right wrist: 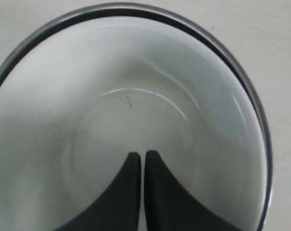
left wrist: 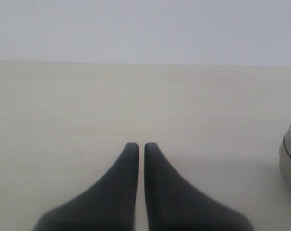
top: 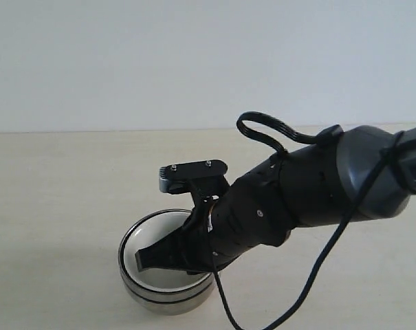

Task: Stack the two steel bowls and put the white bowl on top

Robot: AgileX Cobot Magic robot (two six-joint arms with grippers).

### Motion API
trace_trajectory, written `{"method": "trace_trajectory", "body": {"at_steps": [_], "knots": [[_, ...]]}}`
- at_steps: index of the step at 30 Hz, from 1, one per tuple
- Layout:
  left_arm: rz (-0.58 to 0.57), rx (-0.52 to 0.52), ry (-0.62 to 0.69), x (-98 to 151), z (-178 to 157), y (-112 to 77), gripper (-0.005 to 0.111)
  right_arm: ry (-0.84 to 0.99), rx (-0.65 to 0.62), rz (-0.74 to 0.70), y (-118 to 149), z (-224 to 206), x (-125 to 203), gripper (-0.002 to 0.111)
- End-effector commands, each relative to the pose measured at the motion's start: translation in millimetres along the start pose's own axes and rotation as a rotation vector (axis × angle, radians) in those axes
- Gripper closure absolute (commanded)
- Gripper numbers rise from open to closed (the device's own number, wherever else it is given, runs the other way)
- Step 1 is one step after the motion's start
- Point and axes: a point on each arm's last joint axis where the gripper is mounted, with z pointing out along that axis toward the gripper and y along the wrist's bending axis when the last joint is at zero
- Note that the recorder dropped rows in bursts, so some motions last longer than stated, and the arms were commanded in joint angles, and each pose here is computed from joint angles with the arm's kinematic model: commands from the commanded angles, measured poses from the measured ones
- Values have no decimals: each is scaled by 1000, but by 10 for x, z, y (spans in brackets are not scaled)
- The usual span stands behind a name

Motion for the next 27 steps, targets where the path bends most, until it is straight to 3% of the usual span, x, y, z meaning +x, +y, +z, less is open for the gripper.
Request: {"method": "trace_trajectory", "body": {"at_steps": [1, 5, 12, 23, 27], "knots": [[-15, -1, 2, 11, 2, 0, 103, -8, -6, -9, 54, -41, -106, 108], [-15, -1, 2, 11, 2, 0, 103, -22, -15, -10, 128, -148, -269, 108], [-15, -1, 2, 11, 2, 0, 103, -224, -101, 45, 192, -541, -422, 108], [-15, -1, 2, 11, 2, 0, 103, -468, -198, 34, -95, -1461, 245, 108], [-15, -1, 2, 11, 2, 0, 103, -480, -205, 34, -190, -1643, 475, 108]]}}
